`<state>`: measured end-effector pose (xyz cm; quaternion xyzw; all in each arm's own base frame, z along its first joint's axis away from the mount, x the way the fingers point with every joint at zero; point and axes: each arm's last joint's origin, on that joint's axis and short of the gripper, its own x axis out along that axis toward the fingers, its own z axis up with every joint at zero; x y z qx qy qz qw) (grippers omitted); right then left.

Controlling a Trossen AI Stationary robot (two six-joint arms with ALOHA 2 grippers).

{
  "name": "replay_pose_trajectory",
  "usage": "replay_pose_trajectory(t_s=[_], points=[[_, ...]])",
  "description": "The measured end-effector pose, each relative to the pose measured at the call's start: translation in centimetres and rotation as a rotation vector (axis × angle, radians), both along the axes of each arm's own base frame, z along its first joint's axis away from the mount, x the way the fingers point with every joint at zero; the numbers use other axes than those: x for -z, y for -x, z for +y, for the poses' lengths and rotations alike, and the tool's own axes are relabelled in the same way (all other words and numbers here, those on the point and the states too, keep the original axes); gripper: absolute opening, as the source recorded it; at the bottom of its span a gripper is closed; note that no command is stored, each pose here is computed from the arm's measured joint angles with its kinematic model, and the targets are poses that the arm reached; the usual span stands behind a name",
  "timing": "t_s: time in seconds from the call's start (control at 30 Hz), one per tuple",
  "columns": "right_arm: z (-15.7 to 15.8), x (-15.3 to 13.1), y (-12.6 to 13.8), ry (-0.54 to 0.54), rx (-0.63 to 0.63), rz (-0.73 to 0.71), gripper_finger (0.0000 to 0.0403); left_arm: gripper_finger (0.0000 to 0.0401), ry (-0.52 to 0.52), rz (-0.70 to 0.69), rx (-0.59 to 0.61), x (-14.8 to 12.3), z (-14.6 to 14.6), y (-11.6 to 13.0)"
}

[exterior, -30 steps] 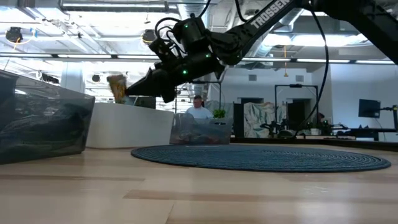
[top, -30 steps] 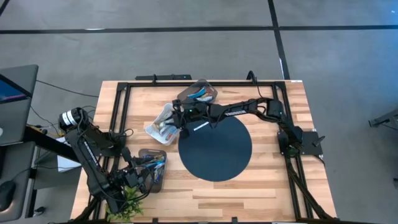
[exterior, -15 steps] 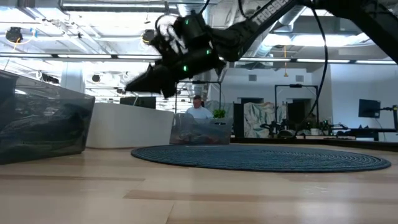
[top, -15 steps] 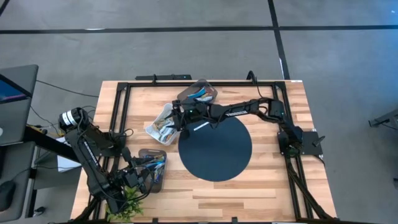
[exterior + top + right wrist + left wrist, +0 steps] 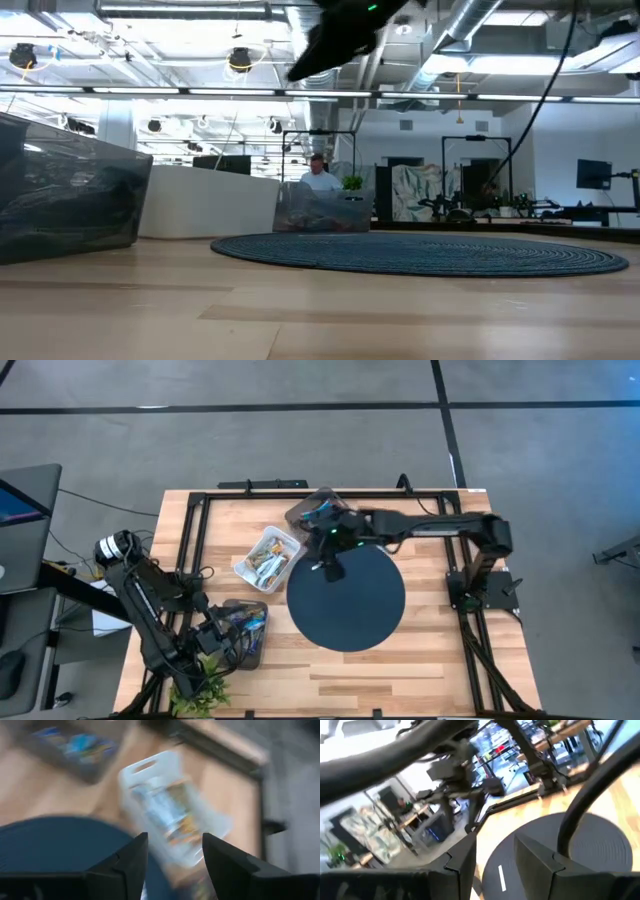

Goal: Pick and place Granola Bars by type
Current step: Return to Home Position

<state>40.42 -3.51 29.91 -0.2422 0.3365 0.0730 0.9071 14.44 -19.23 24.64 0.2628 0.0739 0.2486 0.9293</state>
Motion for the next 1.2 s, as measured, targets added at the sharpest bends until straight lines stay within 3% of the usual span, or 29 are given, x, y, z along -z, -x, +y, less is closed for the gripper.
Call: replay_pose_trajectory(t_s=[0.13, 0.27, 0.43, 0.73, 1.2], points=[[-0.1, -1.9, 3.0, -0.134, -0.101, 0.049, 0.0178, 0.0126, 0.099, -0.056, -0.045, -0.8, 0.9, -0.6], [-0.4, -2.7, 5.5, -0.189, -0.149, -0.003, 0.0179, 0.0125, 0.060, -0.044, -0.090, -0.9, 1.8, -1.4], [-1.6, -2.8, 8.4, -0.217, -0.074, -0.113, 0.0180, 0.0125, -0.002, -0.008, -0.151, -1.3, 3.6, -1.8], [-3.2, -1.8, 12.6, -0.253, 0.038, -0.288, 0.0177, 0.0126, 0.026, -0.032, -0.265, -1.9, 6.2, -2.8], [-2.4, -0.7, 14.9, -0.269, 0.039, -0.326, 0.0178, 0.0125, 0.222, -0.217, -0.452, -1.5, 7.9, -7.6]])
